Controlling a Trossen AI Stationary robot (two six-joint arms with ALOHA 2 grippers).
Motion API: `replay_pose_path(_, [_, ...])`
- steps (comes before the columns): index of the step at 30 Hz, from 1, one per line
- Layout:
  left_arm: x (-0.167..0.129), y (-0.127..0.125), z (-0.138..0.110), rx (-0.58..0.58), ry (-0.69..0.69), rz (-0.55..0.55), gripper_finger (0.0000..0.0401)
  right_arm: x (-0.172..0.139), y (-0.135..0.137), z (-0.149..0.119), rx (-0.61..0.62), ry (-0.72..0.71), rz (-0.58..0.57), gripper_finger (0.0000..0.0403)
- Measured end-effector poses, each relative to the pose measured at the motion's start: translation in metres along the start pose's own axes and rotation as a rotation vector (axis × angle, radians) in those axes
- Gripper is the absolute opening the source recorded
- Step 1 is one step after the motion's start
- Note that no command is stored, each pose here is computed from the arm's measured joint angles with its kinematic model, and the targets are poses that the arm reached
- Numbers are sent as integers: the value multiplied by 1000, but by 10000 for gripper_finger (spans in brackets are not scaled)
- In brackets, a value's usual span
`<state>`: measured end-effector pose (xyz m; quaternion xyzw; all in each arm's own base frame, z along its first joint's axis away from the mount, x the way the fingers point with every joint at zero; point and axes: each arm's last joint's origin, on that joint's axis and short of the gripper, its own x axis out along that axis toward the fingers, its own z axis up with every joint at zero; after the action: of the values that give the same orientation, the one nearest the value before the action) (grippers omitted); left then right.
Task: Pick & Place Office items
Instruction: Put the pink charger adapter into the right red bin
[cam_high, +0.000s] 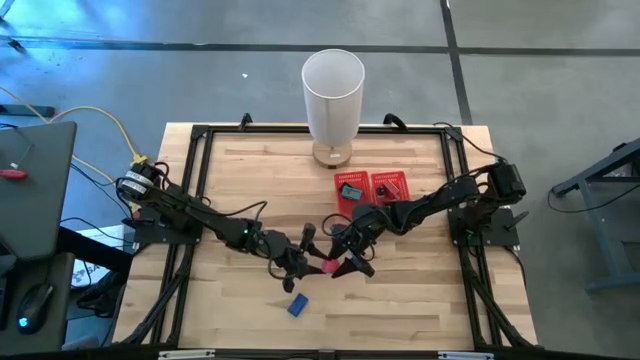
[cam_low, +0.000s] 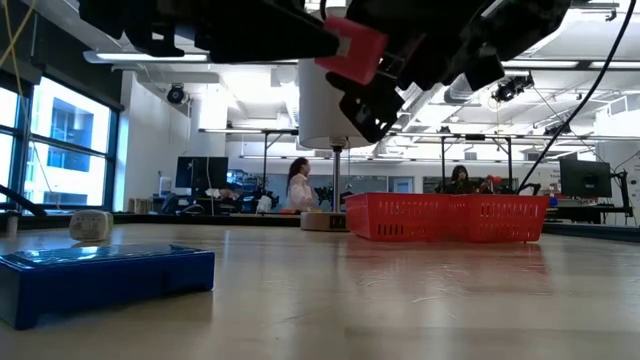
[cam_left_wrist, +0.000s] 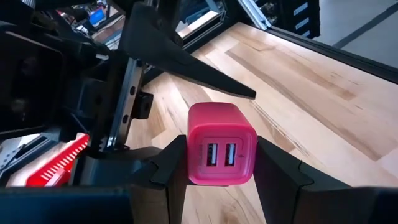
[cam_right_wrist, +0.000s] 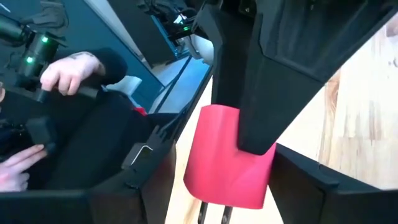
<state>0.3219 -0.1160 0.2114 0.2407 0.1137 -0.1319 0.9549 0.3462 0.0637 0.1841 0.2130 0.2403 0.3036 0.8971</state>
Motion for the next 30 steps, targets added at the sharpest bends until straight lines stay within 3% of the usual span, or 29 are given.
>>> replay_pose_path(8, [0,0,0,10,3,-2,137,0,-1,-2,-25,14,-24,155])
replay_pose_path(13, [0,0,0,10,2,8,139,0,-1,-2,-54,15,-27,155])
replay_pose_path(21, [0,1,2,-52,-26,26,233,2,2,-4,-121,26,-52,150])
replay_pose_path(27, [0,2,5,-17,-48,35,243,3,0,-10,-107,56,-137,150])
replay_pose_path(30, [-1,1,10,-96,-97,44,244,2,-2,-13,-118,76,-219,150])
